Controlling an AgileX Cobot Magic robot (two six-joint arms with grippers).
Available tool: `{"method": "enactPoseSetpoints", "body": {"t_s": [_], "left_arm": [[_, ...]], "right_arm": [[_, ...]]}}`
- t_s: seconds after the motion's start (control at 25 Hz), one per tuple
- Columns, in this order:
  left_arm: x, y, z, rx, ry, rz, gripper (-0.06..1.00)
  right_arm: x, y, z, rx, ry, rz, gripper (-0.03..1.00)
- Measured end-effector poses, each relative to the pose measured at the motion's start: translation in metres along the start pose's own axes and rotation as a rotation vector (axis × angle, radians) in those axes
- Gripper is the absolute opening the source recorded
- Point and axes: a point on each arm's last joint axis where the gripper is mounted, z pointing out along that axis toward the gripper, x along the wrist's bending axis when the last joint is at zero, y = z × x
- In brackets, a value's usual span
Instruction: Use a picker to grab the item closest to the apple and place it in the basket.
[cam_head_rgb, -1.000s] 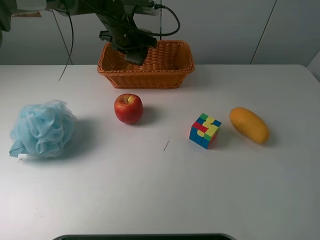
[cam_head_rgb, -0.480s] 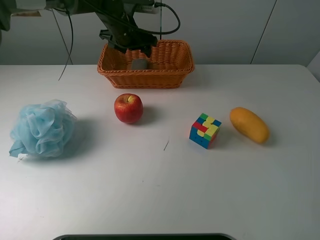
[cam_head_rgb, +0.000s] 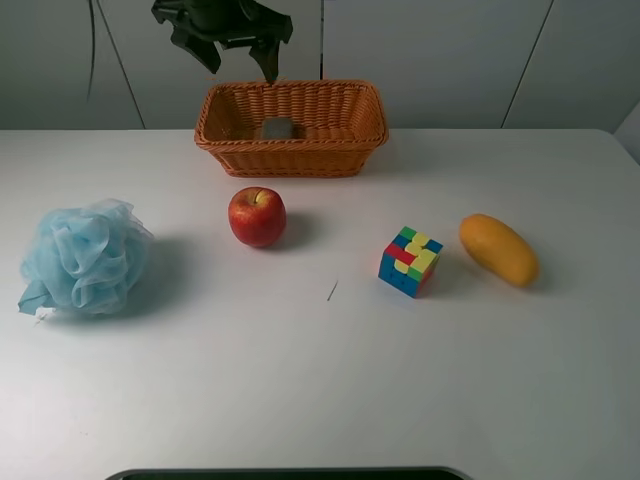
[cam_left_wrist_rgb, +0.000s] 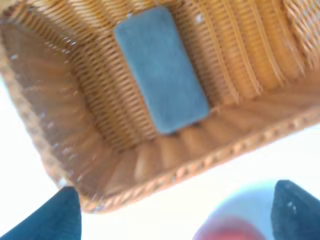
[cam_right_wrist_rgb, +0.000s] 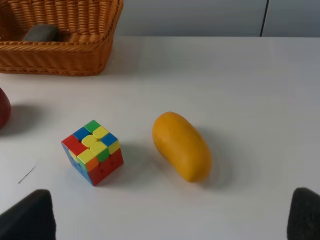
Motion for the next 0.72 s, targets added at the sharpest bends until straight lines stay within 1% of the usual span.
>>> {"method": "enactPoseSetpoints", "body": {"t_s": [0.16,0.28,0.4,0.48,0.52,0.6,0.72], "left_arm": [[0.003,-0.004,-0.061,-0.074,-0.006,0.031,0.73],[0.008,-0.023,-0.105,-0.102,-0.002,0.038,0.73],[0.014,-0.054,-0.145,-0.113,0.003,0.043,0.73],[0.018,-0.079,-0.175,-0.139,0.004,0.042,0.73],[0.02,-0.092,-0.183,-0.138,0.004,0.042,0.73],[0.024,-0.123,-0.209,-0.165,0.004,0.043,0.73],[0.03,-0.171,-0.232,-0.183,0.003,0.043,0.73]], "right_arm": [[0.0,0.0,0.0,0.0,0.0,0.0,0.7],[0.0,0.0,0.0,0.0,0.0,0.0,0.7],[0.0,0.0,0.0,0.0,0.0,0.0,0.7],[0.0,0.0,0.0,0.0,0.0,0.0,0.7],[0.0,0.0,0.0,0.0,0.0,0.0,0.7],[0.0,0.0,0.0,0.0,0.0,0.0,0.7],[0.0,0.0,0.0,0.0,0.0,0.0,0.7]]}}
